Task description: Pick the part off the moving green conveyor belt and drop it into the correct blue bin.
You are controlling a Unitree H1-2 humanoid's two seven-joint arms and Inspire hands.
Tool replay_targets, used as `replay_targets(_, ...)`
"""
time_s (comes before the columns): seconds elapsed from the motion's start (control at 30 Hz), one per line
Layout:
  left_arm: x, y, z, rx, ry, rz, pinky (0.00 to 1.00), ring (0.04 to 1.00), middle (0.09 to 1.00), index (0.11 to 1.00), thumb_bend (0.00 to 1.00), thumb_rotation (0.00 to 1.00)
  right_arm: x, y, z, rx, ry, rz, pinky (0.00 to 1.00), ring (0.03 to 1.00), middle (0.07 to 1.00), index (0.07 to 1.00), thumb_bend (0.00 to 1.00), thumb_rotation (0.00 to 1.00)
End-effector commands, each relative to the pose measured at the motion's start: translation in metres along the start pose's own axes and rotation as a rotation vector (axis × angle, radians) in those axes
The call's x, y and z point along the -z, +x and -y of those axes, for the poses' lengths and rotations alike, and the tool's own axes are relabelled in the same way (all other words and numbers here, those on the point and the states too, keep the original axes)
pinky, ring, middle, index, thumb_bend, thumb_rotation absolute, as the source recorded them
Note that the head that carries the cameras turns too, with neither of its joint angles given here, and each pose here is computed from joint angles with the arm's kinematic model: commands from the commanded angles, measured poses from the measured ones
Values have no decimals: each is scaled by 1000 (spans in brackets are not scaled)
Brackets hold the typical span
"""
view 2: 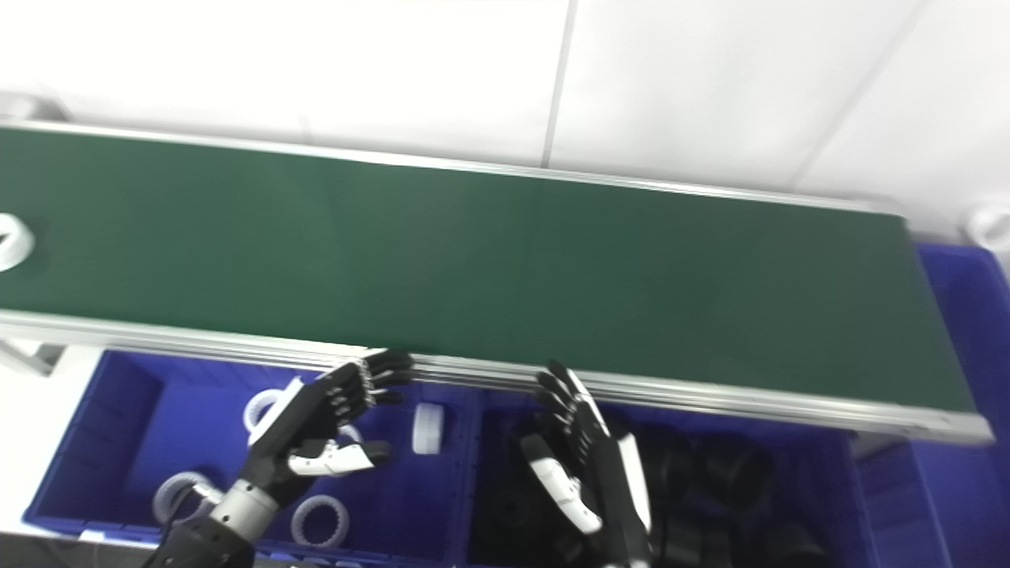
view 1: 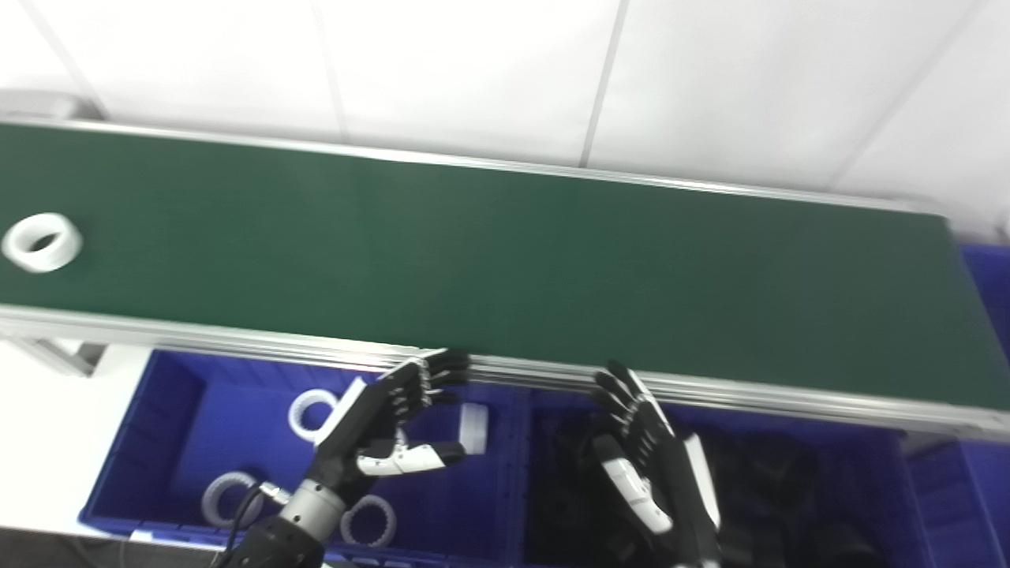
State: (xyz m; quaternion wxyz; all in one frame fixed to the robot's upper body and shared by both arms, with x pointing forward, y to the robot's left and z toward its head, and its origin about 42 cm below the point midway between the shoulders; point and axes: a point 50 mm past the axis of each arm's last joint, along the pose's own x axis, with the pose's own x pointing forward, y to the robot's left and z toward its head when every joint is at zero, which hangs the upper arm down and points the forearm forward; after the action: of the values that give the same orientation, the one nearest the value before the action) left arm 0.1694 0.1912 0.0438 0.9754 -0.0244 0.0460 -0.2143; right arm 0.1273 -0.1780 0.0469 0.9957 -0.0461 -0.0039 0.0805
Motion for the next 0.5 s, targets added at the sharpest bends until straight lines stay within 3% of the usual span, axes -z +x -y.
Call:
replay_targets(0.0, -8, 7, 3, 18, 11, 68, 727, 798, 824, 799, 893, 355, -5, 2, 3, 1, 4, 72, 749, 841, 884, 929, 530, 758)
replay_targets(0.13, -6, 6, 2, 15, -1, 66, 724, 782, 813, 791, 915, 339, 0, 3, 3, -1, 13, 68, 764, 854, 896, 947, 531, 799)
replay_targets(0.47, -7, 8, -1, 19, -5, 89, 665, 734, 780, 769, 918, 278, 3, 7, -2, -2, 11, 63, 772, 855, 895, 955, 382, 782)
